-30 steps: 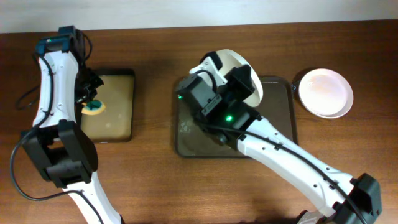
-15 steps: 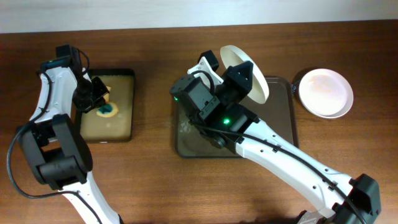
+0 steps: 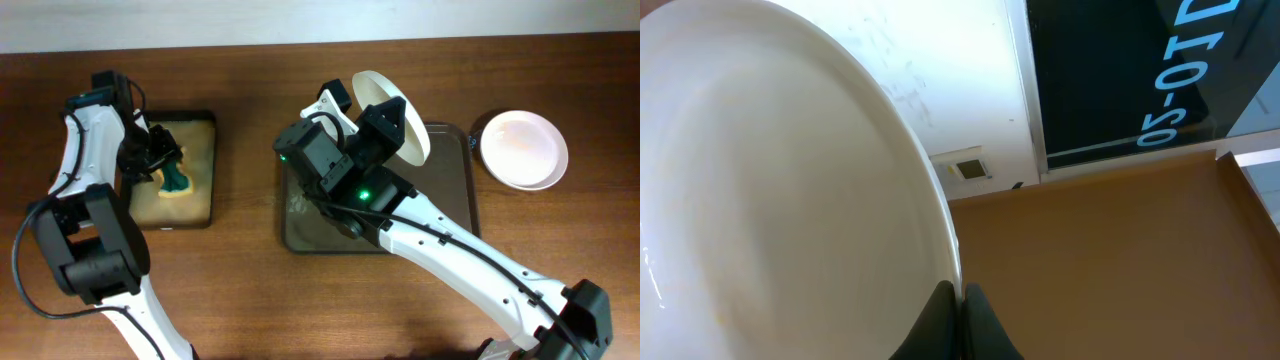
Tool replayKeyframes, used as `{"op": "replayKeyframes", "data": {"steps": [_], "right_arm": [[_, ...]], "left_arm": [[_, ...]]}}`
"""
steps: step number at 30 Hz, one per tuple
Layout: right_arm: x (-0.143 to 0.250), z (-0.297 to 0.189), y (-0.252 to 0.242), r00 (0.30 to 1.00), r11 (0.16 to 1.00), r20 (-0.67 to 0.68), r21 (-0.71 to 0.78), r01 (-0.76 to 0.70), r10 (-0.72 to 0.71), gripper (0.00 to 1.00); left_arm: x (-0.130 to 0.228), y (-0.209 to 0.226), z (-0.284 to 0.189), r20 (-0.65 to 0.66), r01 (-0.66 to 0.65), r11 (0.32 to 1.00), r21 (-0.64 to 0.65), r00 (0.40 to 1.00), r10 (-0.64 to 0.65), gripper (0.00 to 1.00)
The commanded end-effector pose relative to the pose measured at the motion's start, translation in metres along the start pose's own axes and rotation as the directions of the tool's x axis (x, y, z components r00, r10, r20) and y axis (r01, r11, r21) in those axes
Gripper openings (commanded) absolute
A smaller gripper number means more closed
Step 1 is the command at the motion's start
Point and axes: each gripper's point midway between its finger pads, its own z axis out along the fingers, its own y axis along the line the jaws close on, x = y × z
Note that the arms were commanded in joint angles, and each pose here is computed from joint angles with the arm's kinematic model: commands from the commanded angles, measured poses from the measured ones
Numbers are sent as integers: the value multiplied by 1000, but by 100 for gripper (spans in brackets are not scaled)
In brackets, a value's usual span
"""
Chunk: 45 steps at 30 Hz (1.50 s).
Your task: Clean dirty plates on tray and stack at the side
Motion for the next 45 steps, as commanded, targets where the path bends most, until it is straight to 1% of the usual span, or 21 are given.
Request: {"op": "replayKeyframes", "data": {"steps": [1, 3, 5, 9, 12, 15, 16, 17, 19, 20, 21, 23, 25, 27, 30, 33, 35, 36, 39, 43, 45], "right_arm": [[-1, -3, -13, 999, 999, 7, 8, -45, 45, 4], [-1, -3, -13, 999, 999, 7, 8, -45, 45, 4], [-1, -3, -13, 998, 998, 7, 8, -57, 57, 4], [8, 7, 12, 973, 969, -12, -91, -229, 229, 4], [24, 17, 97, 992, 876, -43, -466, -125, 118, 4], [60, 49, 47, 982, 987, -167, -117, -112, 92, 4], [66, 50, 5, 969, 984, -193, 116, -134, 155, 4], [66, 48, -8, 963, 973, -193, 173, -153, 186, 4], [58, 47, 46, 984, 978, -151, -168, -122, 96, 4], [56, 36, 98, 995, 885, -96, -463, -37, -8, 4], [59, 24, 128, 996, 774, -36, -631, 43, -85, 4], [71, 46, 112, 976, 805, -203, -563, -186, 83, 4], [83, 68, 95, 915, 756, -328, -531, -384, 234, 4], [101, 93, 89, 829, 570, -445, -603, -558, 339, 4], [137, 127, 85, 644, 198, -631, -630, -751, 433, 4], [183, 160, 81, 479, 12, -750, -533, -846, 456, 4], [229, 190, 81, 335, -53, -817, -405, -913, 469, 4], [269, 216, 84, 176, -93, -857, -251, -964, 483, 4], [296, 236, 88, 105, -103, -857, -181, -978, 504, 4], [340, 267, 97, -101, -108, -836, 50, -993, 540, 4], [348, 281, 99, -105, -112, -815, 50, -993, 569, 4]], "left_arm": [[-21, -20, -72, 113, -24, 997, 73, 993, 16, 63], [-20, -24, -107, 148, -31, 996, 84, 989, 18, 70], [-14, -25, -134, 175, -37, 995, 91, 984, 20, 100], [-11, -24, -140, 182, -37, 995, 88, 983, 20, 100], [-12, -24, -139, 181, -37, 995, 88, 983, 20, 100], [-11, -24, -139, 180, -36, 995, 88, 983, 20, 99], [-11, -24, -139, 180, -37, 995, 88, 983, 20, 100], [-12, -24, -139, 181, -36, 995, 88, 983, 20, 99], [-11, -24, -139, 180, -37, 995, 88, 983, 20, 99], [-11, -24, -139, 180, -37, 995, 88, 983, 20, 99], [-12, -24, -139, 181, -37, 995, 88, 983, 20, 99], [-11, -24, -139, 180, -37, 995, 88, 983, 20, 99], [-11, -24, -139, 180, -36, 995, 88, 983, 20, 99], [-12, -24, -139, 181, -37, 995, 88, 983, 20, 100], [-12, -24, -139, 181, -37, 995, 88, 983, 20, 99], [-11, -24, -139, 180, -37, 995, 88, 983, 20, 99], [-11, -24, -139, 180, -37, 995, 88, 983, 20, 100], [-11, -24, -139, 180, -37, 995, 88, 983, 20, 99], [-11, -24, -139, 180, -37, 995, 88, 983, 20, 99], [-11, -24, -139, 180, -37, 995, 88, 983, 20, 99], [-12, -24, -139, 181, -37, 995, 88, 983, 20, 100]]}}
